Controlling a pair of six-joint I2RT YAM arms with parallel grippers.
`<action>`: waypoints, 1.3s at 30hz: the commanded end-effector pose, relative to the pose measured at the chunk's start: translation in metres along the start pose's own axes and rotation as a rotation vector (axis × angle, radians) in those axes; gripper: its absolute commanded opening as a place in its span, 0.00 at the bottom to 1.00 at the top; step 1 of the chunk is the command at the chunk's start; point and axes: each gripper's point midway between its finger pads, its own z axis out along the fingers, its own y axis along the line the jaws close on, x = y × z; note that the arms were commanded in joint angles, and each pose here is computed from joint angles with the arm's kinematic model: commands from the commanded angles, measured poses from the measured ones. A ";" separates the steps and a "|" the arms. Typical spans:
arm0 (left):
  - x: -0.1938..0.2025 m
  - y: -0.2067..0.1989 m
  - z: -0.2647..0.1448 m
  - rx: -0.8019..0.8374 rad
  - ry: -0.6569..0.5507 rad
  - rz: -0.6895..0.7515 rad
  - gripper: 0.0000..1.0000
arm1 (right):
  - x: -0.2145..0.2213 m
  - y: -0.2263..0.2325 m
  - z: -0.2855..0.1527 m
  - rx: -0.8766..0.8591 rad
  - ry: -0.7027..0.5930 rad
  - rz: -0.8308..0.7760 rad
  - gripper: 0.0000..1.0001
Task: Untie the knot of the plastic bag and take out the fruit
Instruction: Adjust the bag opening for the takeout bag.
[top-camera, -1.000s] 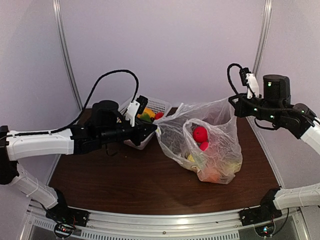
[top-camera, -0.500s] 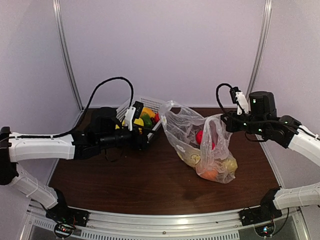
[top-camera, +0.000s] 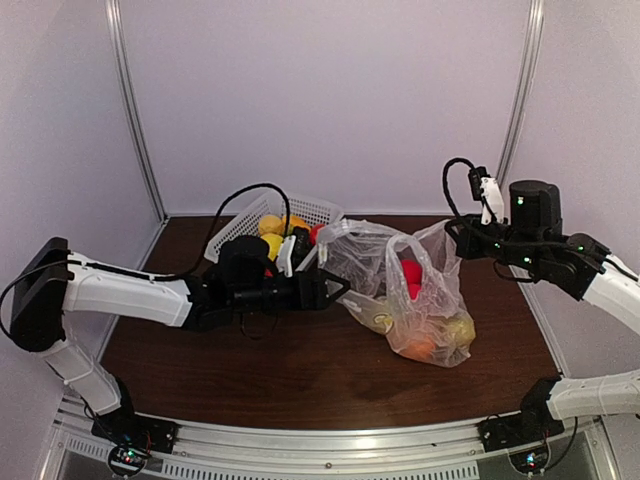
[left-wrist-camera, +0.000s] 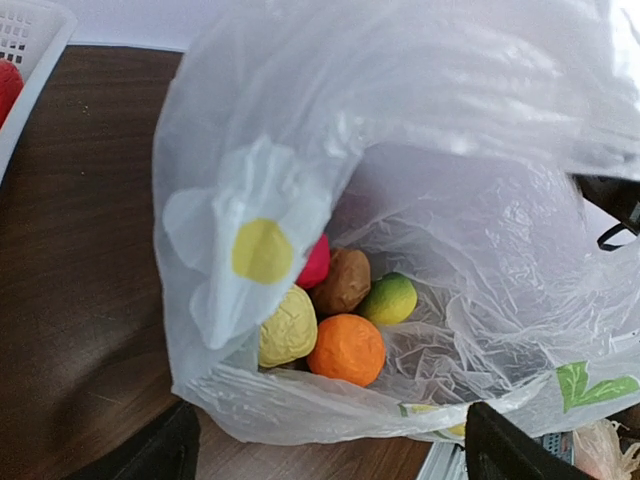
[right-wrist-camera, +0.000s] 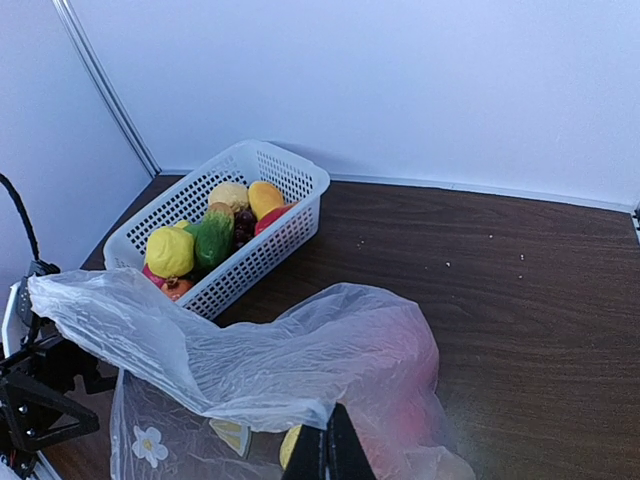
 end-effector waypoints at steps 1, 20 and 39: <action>-0.018 0.001 0.010 -0.030 -0.064 -0.067 0.94 | 0.000 0.000 -0.003 -0.012 -0.016 0.017 0.00; -0.013 0.024 0.017 -0.099 -0.020 -0.047 0.00 | -0.087 -0.044 -0.034 0.229 -0.189 -0.027 0.00; -0.010 0.040 -0.004 -0.119 0.002 0.077 0.01 | -0.079 -0.035 0.025 0.138 -0.105 -0.037 0.00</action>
